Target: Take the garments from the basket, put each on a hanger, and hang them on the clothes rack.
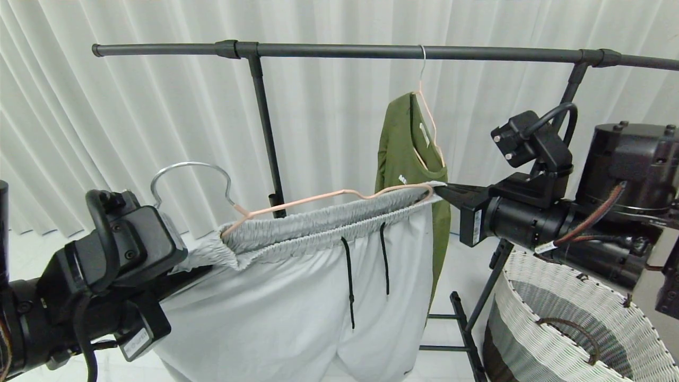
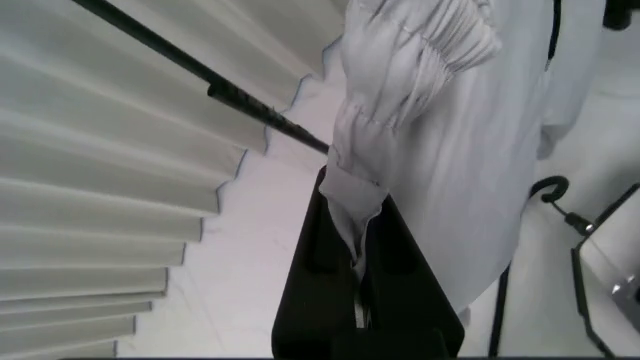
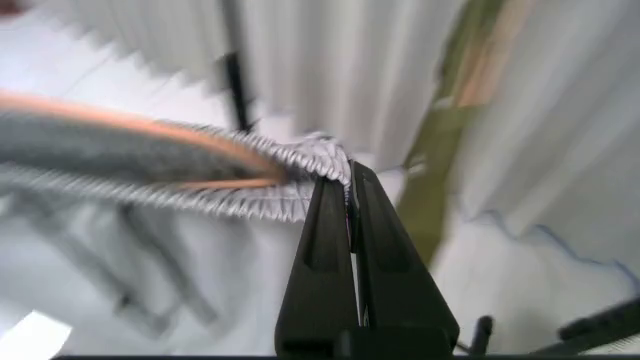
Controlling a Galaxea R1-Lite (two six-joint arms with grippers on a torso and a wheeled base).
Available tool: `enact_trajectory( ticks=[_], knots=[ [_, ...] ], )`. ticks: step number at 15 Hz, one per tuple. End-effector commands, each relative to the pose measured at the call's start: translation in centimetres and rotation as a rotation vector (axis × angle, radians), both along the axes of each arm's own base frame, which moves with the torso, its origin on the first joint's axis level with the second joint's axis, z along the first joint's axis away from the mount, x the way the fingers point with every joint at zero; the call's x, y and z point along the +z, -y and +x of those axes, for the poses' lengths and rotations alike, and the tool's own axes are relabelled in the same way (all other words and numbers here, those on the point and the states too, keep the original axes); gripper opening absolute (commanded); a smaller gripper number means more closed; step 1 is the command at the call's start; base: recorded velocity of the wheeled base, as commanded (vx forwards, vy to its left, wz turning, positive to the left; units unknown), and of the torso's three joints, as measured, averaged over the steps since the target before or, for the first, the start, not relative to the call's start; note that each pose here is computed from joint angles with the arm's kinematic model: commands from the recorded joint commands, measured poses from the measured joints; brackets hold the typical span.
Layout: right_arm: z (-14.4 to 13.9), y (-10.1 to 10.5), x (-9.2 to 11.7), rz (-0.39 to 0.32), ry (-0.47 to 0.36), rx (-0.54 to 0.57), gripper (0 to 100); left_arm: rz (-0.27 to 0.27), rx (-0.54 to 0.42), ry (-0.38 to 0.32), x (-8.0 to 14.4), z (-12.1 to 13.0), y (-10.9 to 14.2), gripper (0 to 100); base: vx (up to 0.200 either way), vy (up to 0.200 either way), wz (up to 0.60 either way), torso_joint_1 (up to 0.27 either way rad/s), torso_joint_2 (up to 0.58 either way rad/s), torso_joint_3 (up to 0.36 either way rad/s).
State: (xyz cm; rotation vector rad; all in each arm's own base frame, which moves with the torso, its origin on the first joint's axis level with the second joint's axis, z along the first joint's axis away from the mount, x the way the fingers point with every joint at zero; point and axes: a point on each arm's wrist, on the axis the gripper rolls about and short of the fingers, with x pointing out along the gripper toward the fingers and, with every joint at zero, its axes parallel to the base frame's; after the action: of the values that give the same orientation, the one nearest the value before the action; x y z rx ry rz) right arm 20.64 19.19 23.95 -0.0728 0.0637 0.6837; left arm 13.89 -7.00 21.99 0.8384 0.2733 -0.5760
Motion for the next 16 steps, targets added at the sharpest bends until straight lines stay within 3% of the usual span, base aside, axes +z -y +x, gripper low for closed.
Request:
enact_trajectory(
  ticks=[1, 7, 11, 14, 16],
  knots=[
    [-0.6, -0.3, 1.6, 0.012, 0.056, 0.032, 0, 0.035, -0.009, -0.016, -0.4, 0.7, 0.2, 0, 0.000, 0.000, 0.00, 0.000, 0.00, 0.000],
    [-4.1, -4.7, 1.9, -0.036, 0.058, 0.229, 0, 0.072, -0.017, -0.029, -0.4, 2.5, 1.0, 0, 0.000, 0.000, 0.00, 0.000, 0.00, 0.000],
    [-4.7, -5.2, 1.9, -0.042, 0.064, 0.254, 0, 0.068, -0.007, -0.031, -0.2, 3.7, 1.5, 0, 0.000, 0.000, 0.00, 0.000, 0.00, 0.000],
    [-3.9, -4.0, 2.1, -0.073, 0.085, 0.168, 0, 0.059, 0.114, 0.059, 0.4, 5.2, 1.3, 0, 0.000, 0.000, 0.00, 0.000, 0.00, 0.000],
    [-4.5, -3.4, 2.4, -0.099, 0.080, 0.172, 0, 0.023, 0.131, 0.104, 0.6, 6.0, 1.5, 0, 0.000, 0.000, 0.00, 0.000, 0.00, 0.000]
  ],
)
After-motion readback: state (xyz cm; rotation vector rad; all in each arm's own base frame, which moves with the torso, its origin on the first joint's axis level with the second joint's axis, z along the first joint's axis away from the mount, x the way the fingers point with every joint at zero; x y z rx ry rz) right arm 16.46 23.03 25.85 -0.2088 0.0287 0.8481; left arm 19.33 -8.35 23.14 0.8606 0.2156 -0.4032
